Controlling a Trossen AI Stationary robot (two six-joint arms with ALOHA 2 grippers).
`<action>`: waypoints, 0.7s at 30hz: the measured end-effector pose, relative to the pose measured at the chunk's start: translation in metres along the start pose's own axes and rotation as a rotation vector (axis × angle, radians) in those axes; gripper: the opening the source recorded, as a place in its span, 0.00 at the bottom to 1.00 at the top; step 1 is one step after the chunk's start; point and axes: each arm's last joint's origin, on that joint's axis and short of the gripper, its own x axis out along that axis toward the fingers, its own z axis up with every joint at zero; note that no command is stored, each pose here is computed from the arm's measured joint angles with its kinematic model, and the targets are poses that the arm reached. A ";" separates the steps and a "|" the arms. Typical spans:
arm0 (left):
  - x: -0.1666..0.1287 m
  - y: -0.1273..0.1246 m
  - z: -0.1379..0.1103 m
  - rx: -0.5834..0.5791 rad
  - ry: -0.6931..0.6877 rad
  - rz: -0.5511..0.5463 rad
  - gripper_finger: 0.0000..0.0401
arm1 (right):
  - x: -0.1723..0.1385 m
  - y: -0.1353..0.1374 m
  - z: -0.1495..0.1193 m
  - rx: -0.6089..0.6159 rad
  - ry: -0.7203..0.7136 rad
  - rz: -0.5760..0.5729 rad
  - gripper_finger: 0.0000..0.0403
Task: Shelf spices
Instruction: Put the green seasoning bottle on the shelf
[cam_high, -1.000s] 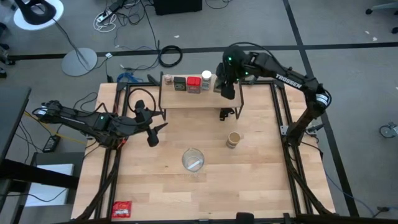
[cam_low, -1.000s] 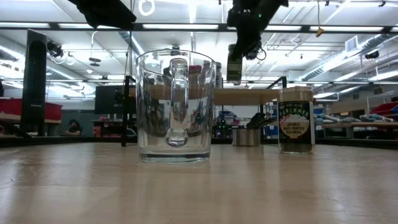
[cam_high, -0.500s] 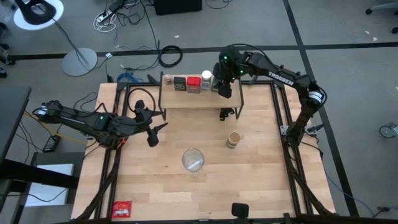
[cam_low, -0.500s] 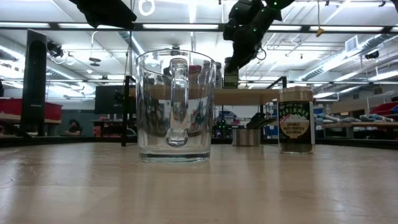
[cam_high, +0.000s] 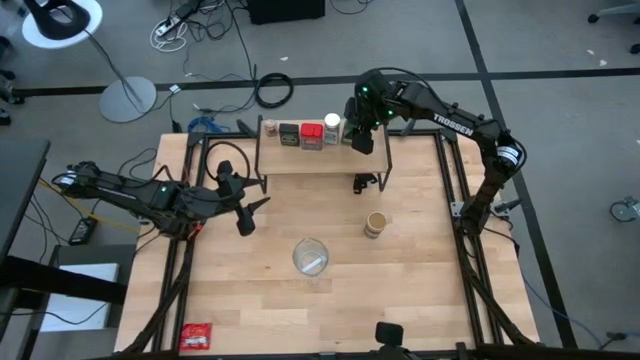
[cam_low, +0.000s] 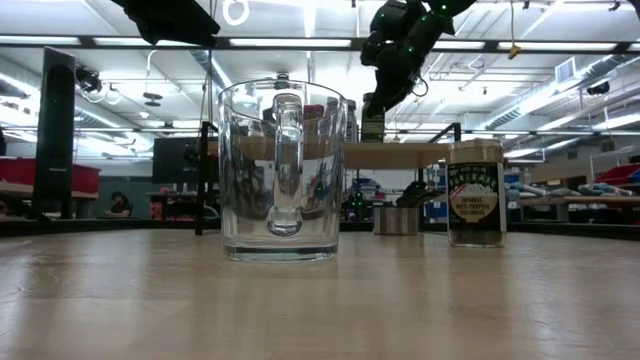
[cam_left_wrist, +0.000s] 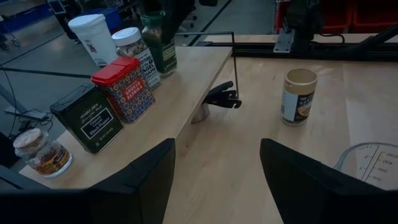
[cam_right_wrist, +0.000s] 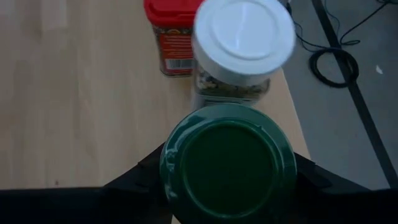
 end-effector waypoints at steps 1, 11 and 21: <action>0.000 0.000 0.000 0.000 0.000 0.000 0.60 | 0.000 0.000 0.000 0.000 0.001 0.000 0.48; 0.000 0.000 0.000 -0.003 0.001 0.000 0.60 | 0.000 0.000 0.000 0.023 0.002 0.002 0.48; 0.000 0.000 0.000 -0.002 0.001 0.000 0.60 | -0.001 0.003 0.002 0.026 -0.007 0.003 0.75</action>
